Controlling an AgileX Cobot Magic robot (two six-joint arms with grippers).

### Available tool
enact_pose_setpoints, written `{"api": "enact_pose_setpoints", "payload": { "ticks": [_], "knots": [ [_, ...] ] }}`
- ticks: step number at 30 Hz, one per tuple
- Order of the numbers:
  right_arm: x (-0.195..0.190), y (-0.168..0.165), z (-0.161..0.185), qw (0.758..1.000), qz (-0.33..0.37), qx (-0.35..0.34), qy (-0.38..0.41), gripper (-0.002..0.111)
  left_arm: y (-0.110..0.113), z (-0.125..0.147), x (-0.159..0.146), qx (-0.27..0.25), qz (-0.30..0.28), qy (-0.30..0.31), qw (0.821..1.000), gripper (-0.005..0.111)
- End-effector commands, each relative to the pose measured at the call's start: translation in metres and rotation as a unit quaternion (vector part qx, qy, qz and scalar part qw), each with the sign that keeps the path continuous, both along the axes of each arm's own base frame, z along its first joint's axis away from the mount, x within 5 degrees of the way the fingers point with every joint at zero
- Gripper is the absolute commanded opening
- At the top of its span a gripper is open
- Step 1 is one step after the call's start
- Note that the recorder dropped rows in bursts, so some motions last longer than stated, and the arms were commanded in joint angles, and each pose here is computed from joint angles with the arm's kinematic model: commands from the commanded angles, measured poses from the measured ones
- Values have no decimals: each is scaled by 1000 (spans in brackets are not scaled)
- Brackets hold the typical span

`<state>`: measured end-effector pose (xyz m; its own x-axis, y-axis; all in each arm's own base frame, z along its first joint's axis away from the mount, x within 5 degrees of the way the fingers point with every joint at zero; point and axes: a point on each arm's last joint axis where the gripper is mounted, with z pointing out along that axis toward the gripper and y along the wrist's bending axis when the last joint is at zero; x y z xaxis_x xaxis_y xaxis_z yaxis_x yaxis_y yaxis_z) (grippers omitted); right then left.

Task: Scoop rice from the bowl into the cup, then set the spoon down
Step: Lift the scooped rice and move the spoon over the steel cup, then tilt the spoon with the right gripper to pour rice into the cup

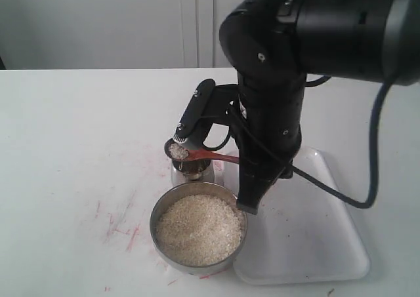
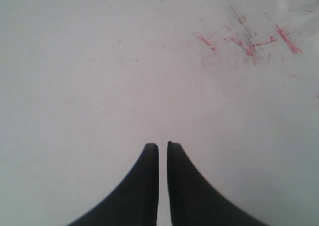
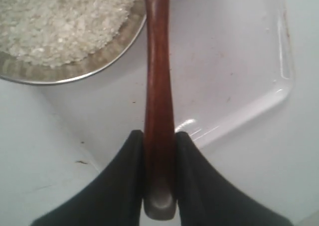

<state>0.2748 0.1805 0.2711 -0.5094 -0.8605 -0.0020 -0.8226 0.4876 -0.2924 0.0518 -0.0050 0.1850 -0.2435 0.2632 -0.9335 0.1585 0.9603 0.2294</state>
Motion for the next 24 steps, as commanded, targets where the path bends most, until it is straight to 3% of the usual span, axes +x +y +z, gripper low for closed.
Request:
{"api": "enact_pose_setpoints", "payload": {
  "ticks": [1,8,24],
  "knots": [
    [19,-6,-10,997,-1,-68,-32,0,0,-7,-1,-3,-3,29,1000,14],
    [25,-9,-9,991,30,-119,-60,0,0,-7,-1,-3,-3,29,1000,14],
    [28,-5,-16,985,61,-150,-62,0,0,-7,-1,-3,-3,29,1000,14]
  ]
}}
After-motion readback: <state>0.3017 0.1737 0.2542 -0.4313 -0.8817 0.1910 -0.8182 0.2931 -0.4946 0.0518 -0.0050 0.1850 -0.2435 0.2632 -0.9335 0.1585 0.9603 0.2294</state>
